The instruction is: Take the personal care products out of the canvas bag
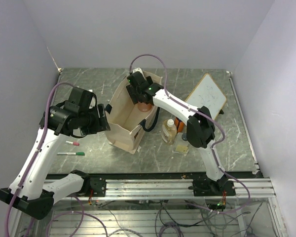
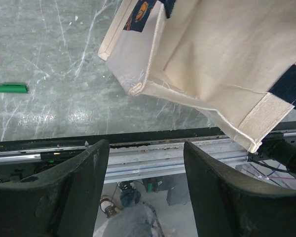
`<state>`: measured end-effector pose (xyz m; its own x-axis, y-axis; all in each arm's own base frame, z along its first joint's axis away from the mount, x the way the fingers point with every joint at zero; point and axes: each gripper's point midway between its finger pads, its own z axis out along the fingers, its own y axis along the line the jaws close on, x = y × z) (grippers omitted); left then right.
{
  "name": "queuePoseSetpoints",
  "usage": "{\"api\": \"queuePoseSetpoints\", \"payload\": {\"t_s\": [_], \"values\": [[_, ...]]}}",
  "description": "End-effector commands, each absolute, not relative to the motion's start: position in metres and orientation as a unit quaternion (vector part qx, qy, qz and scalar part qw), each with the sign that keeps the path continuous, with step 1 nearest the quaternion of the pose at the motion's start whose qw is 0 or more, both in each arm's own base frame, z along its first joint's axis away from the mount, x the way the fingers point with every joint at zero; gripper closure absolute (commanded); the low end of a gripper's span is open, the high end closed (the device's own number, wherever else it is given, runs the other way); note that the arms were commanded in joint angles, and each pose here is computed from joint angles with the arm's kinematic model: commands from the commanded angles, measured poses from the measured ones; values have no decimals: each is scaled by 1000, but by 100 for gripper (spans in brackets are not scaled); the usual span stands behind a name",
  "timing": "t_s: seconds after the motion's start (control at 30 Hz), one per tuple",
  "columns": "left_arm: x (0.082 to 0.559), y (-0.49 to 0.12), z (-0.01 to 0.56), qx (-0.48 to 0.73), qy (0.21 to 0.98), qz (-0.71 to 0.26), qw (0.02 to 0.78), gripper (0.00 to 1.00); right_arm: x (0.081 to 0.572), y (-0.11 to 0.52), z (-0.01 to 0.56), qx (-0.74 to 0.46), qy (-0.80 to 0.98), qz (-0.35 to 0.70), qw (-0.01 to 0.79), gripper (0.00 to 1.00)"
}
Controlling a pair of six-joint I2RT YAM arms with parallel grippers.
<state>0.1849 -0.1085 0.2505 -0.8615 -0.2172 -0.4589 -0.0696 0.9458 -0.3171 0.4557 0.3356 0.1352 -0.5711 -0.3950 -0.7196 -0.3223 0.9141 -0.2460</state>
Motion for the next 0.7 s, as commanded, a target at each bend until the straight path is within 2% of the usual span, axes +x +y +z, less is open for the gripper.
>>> {"api": "queuePoseSetpoints", "payload": {"t_s": [0.0,0.4,0.53,0.67], "values": [[193,-105,264,-67,948,-140,278,28,465,343,109,-202,891,-37,406,20],[194,-101,262,-68,950,-128,278,28,473,345,78,-204,901,-24,381,28],[195,-106,261,-66,949,-138,274,28,470,343,71,-212,904,-27,370,10],[195,-107,263,-70,947,-145,280,28,464,340,63,-216,908,-30,357,6]]}}
